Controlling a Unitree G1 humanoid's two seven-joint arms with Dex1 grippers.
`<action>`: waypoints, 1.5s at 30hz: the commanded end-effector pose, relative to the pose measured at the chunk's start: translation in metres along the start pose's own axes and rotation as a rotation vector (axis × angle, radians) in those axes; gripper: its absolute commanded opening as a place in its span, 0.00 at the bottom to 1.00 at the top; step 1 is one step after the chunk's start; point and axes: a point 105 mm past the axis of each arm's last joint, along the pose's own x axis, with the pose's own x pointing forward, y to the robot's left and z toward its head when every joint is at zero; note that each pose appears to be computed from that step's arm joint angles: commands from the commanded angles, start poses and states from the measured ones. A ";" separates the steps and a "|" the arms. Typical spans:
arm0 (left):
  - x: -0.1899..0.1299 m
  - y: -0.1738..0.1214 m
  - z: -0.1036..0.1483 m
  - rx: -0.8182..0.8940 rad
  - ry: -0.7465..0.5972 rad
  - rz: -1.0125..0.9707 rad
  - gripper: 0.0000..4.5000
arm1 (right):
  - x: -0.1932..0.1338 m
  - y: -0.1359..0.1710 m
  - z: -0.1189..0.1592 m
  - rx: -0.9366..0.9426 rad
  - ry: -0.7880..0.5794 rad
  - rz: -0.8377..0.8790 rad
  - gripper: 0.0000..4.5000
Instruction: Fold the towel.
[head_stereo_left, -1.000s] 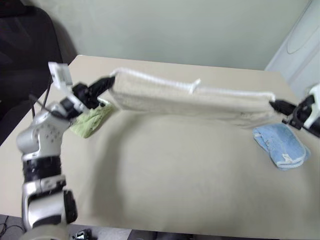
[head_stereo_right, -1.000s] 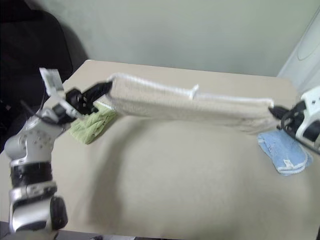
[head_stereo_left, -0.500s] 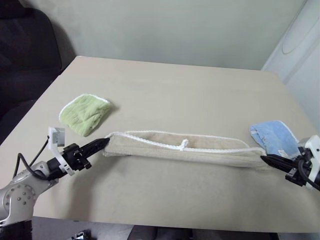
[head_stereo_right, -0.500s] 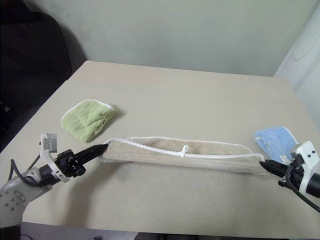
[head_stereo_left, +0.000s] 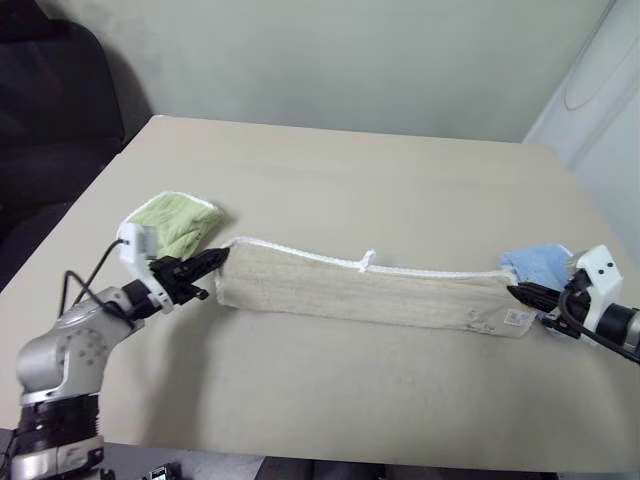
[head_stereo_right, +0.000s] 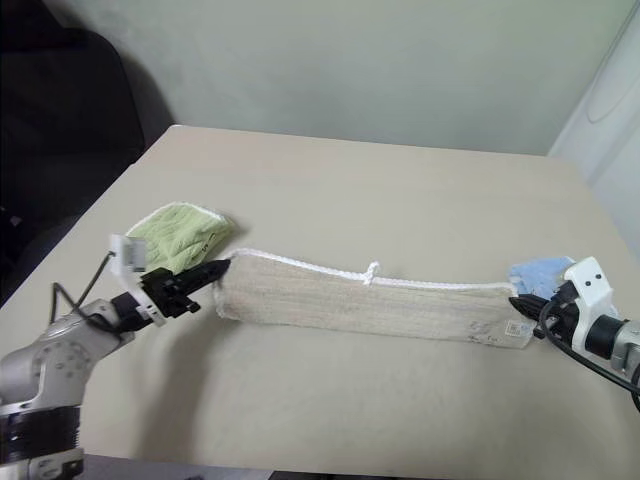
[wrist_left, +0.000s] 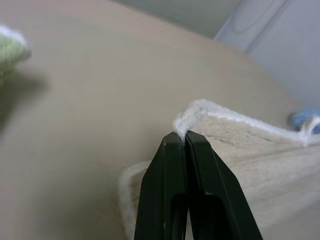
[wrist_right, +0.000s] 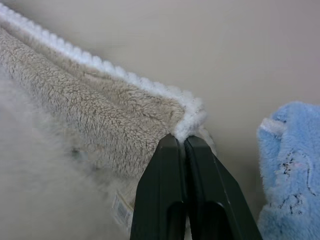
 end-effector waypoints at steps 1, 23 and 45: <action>0.003 0.017 0.000 0.074 0.002 0.081 0.00 | 0.003 -0.020 -0.005 -0.058 0.042 -0.107 0.01; 0.029 0.024 -0.024 0.118 0.091 0.057 0.15 | 0.026 -0.028 -0.020 -0.086 0.113 -0.116 0.12; -0.018 0.023 0.012 0.127 -0.052 0.053 0.99 | -0.016 0.007 0.035 0.048 -0.149 0.008 0.86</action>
